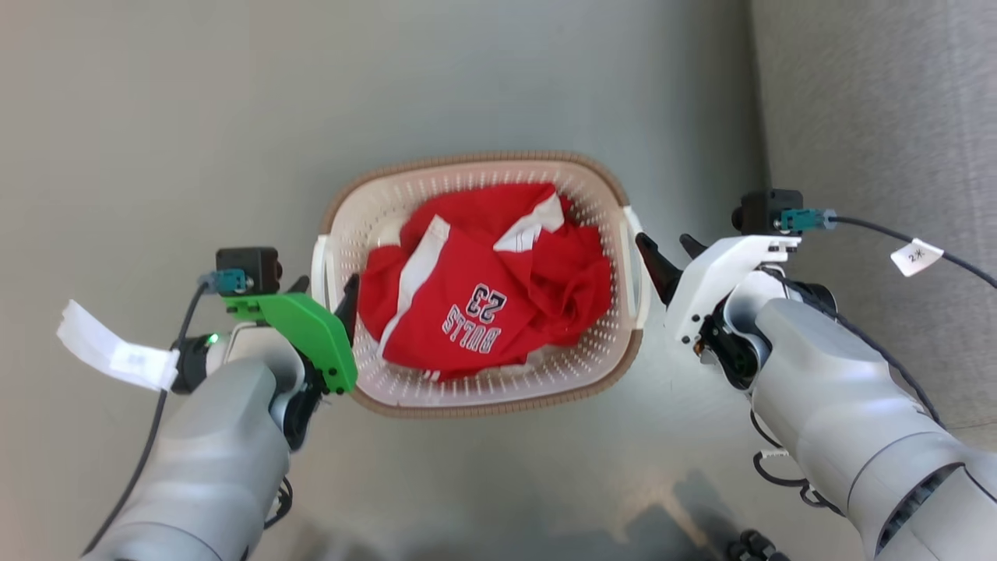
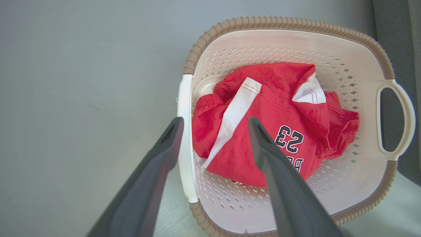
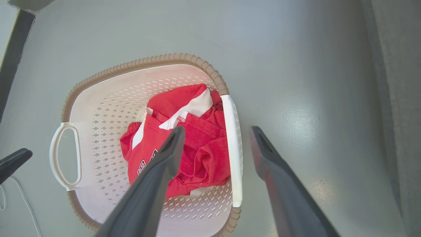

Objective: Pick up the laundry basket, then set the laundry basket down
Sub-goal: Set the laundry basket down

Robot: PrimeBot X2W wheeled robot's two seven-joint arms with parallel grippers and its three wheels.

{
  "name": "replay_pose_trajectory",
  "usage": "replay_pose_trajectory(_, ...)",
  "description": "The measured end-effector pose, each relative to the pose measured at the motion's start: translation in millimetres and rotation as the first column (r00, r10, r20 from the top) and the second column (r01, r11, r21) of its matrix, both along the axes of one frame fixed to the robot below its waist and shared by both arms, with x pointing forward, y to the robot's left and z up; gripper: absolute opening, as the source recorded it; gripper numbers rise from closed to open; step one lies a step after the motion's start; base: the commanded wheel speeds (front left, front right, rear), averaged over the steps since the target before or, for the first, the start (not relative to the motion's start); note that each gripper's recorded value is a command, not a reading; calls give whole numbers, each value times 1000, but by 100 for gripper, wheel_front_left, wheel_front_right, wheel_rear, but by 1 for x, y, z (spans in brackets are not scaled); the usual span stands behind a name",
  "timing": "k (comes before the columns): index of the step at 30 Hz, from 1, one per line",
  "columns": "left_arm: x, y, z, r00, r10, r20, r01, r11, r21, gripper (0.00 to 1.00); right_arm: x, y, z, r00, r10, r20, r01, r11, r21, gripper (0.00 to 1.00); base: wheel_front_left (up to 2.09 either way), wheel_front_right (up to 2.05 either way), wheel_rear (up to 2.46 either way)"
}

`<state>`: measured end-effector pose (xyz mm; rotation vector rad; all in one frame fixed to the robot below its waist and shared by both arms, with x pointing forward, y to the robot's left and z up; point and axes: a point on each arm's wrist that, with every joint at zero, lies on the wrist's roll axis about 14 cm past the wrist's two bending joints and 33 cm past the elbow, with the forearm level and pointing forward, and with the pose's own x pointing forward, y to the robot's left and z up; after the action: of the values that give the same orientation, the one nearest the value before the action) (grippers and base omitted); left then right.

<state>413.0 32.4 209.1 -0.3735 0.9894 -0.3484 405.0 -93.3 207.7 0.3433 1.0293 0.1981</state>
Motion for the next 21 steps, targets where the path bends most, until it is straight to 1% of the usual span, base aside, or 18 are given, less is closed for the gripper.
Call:
replay_pose_trajectory(6,1,-4,28,997,-6,74,7,1000,-12,100,5,-3,27,997,-5,79,6,1000,-9,100,0,0,0)
replay_pose_trajectory(12,4,-2,60,987,7,159,-4,1000,-18,100,8,-7,60,985,-20,172,22,1000,-11,100,0,0,0)
replay_pose_trajectory(17,10,5,85,972,10,233,-7,1000,-13,100,10,-8,83,971,-39,237,41,999,-2,100,0,0,0)
replay_pose_trajectory(21,13,8,105,958,19,286,-14,1000,-19,100,15,-9,106,952,-41,303,43,999,1,100,0,0,0)
